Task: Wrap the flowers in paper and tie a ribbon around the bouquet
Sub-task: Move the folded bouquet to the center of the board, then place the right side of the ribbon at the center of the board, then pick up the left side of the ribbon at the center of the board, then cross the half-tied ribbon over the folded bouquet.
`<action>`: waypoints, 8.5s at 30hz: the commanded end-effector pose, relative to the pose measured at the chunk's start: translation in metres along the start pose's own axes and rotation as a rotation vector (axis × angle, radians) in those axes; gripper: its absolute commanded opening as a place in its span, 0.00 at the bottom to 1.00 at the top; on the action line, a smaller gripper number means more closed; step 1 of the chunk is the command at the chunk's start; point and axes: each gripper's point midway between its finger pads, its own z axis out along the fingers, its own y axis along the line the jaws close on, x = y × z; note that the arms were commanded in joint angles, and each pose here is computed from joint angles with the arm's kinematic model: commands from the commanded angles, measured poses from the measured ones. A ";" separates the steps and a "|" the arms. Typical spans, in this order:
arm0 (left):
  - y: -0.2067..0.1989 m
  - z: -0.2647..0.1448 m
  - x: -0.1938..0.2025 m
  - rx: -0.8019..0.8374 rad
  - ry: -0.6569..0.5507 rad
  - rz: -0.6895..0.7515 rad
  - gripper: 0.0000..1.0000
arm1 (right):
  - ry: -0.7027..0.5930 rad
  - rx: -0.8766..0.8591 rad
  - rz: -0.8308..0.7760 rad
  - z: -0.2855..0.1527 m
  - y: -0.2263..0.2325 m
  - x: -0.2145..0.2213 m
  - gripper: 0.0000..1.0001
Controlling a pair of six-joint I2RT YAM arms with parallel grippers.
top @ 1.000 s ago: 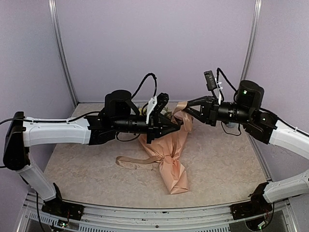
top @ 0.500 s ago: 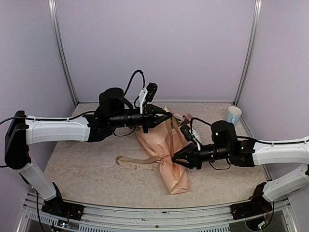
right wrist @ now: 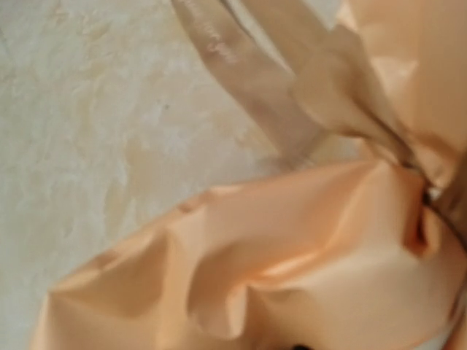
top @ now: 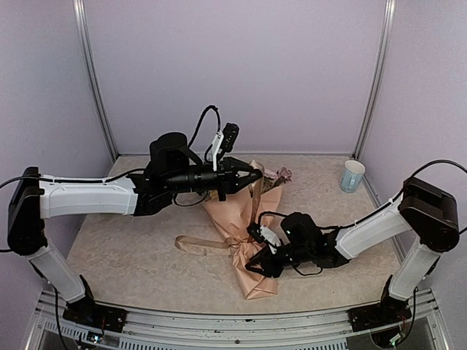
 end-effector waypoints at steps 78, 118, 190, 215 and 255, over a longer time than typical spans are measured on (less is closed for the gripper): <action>0.150 -0.220 0.231 -0.874 0.854 -0.503 0.72 | -0.445 0.452 0.404 -0.228 -0.093 -0.098 0.78; -0.028 -0.078 0.052 -0.124 0.383 -0.044 0.00 | -0.249 -0.144 -0.226 -0.060 0.070 -0.160 0.70; 0.017 -0.081 0.198 -0.003 0.314 -0.099 0.16 | -0.231 -0.043 -0.261 -0.011 0.014 -0.138 0.00; 0.032 -0.098 0.243 -0.040 0.460 -0.181 0.27 | -0.276 -0.018 -0.450 -0.006 0.016 -0.128 0.00; 0.013 -0.074 0.173 0.168 0.375 0.132 0.04 | -0.428 0.014 -1.004 -0.016 0.039 -0.119 0.00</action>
